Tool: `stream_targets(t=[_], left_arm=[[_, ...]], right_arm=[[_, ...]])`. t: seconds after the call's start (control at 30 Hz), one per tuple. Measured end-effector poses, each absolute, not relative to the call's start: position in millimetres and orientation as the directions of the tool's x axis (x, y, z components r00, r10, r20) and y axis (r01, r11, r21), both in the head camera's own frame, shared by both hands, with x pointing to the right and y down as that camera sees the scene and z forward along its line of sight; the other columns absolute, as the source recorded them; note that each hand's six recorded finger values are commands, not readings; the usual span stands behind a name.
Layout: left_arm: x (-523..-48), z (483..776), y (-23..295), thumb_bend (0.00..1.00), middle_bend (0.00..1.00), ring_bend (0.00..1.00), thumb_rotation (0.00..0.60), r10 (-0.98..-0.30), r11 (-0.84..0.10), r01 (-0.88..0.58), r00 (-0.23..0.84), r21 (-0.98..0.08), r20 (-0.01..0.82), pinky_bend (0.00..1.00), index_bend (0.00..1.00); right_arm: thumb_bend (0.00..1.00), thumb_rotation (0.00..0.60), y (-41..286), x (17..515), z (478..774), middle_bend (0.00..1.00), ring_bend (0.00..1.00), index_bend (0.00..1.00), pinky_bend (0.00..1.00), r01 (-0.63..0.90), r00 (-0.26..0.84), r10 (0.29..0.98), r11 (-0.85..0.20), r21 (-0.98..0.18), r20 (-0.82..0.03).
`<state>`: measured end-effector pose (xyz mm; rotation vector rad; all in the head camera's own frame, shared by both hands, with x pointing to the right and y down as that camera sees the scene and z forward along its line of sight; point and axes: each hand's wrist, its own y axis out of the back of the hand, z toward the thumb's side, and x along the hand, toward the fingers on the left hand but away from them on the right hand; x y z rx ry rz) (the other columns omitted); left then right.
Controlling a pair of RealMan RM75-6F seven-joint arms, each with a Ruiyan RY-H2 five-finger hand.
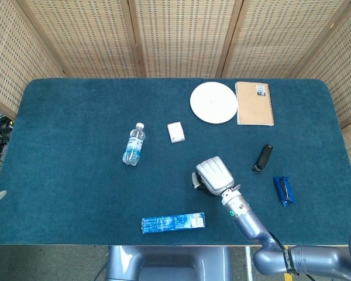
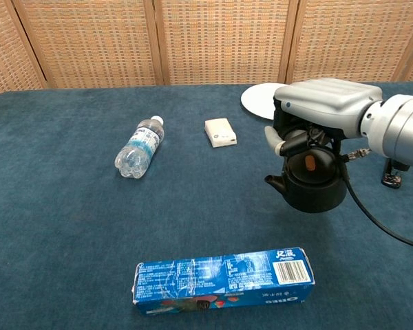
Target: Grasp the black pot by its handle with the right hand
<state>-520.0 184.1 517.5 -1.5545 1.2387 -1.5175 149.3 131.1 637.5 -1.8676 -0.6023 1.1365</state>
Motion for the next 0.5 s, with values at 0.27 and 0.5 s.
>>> stream_targets(t=[0.27, 0.5], left_arm=[[-520.7, 515.6, 184.3, 0.0, 0.0, 0.0, 0.6, -0.919, -0.355, -0.198, -0.106, -0.914, 0.38, 0.0, 0.0], [-522.0, 513.7, 184.6, 0.0, 0.0, 0.0, 0.6, -0.92, -0.351, -0.209, -0.105, -0.913, 0.378, 0.0, 0.0]], right_arm=[[0.96, 0.495, 126.6, 149.8, 633.1, 1.0, 1.0, 1.0, 0.96, -0.036, 0.471, 0.754, -0.501, -0.865, -0.457], [0.96, 0.501, 118.0, 146.8, 622.5, 1.0, 1.0, 1.0, 0.96, -0.044, 0.46, 0.774, -0.47, -0.882, -0.435]])
